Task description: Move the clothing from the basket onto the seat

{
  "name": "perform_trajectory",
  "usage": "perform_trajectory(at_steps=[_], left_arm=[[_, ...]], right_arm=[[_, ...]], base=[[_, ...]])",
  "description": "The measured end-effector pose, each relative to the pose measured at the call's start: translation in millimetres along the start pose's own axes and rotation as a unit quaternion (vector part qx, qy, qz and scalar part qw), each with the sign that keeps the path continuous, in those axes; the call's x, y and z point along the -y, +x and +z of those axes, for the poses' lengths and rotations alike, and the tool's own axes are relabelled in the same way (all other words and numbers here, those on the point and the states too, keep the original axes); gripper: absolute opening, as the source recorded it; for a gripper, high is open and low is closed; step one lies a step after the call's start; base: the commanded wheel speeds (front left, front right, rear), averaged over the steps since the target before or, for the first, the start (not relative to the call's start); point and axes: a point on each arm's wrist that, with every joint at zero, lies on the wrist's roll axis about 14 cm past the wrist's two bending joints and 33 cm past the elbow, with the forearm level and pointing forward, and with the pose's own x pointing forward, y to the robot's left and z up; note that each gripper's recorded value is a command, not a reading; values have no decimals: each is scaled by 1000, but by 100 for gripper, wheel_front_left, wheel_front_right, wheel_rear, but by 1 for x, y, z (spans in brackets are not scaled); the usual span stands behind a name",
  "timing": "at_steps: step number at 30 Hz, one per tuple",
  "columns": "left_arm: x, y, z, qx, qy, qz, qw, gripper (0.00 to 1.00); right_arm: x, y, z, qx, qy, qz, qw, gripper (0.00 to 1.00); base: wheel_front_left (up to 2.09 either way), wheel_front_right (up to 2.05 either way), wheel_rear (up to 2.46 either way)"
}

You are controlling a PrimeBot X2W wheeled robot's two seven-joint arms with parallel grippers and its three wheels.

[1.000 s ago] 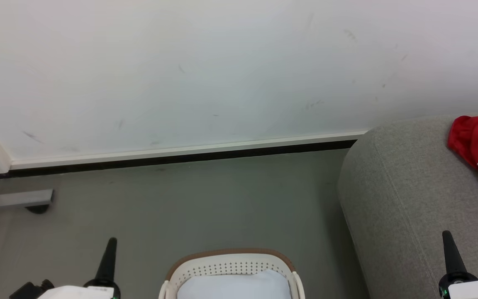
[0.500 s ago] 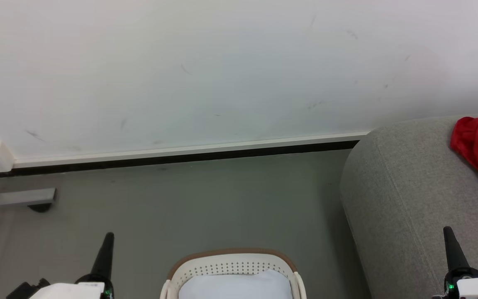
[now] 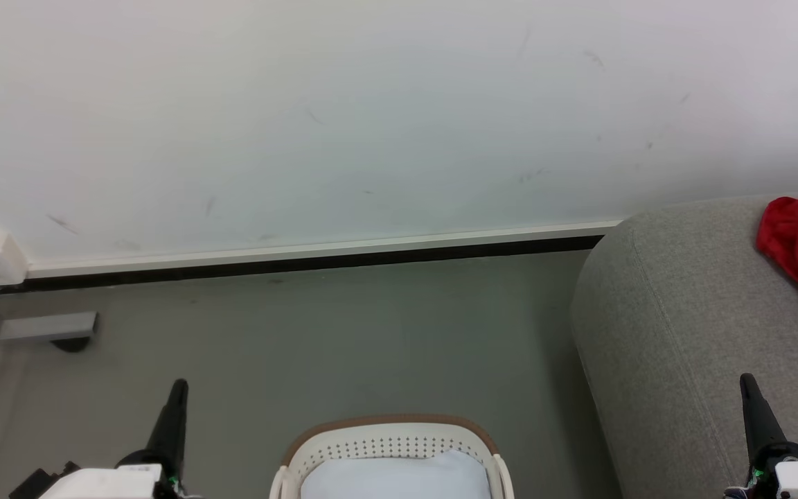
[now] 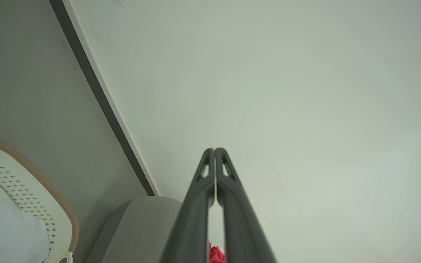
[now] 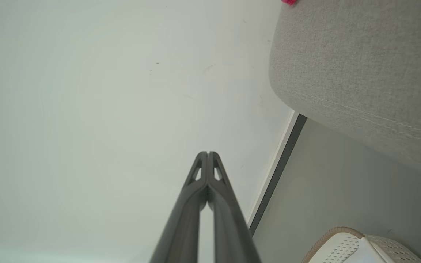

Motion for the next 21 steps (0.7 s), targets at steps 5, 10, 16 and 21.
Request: perform_trajectory(at_steps=[5,10,16,21], left_arm=[[2,0,2,1,-21,-4,1000,0],[3,0,4,2,-36,-7,999,0],[6,0,6,3,-58,-14,998,0],[7,0,7,4,-65,-17,998,0]], right_arm=[[-1,1,-1,-3,19,3,1000,0],[-4,1,-2,-6,38,7,999,0],[-6,2,-2,-9,57,12,998,0],[-7,3,-3,-10,70,15,997,0]], base=[[0,0,0],[0,0,0],[0,0,0],[0,0,0]])
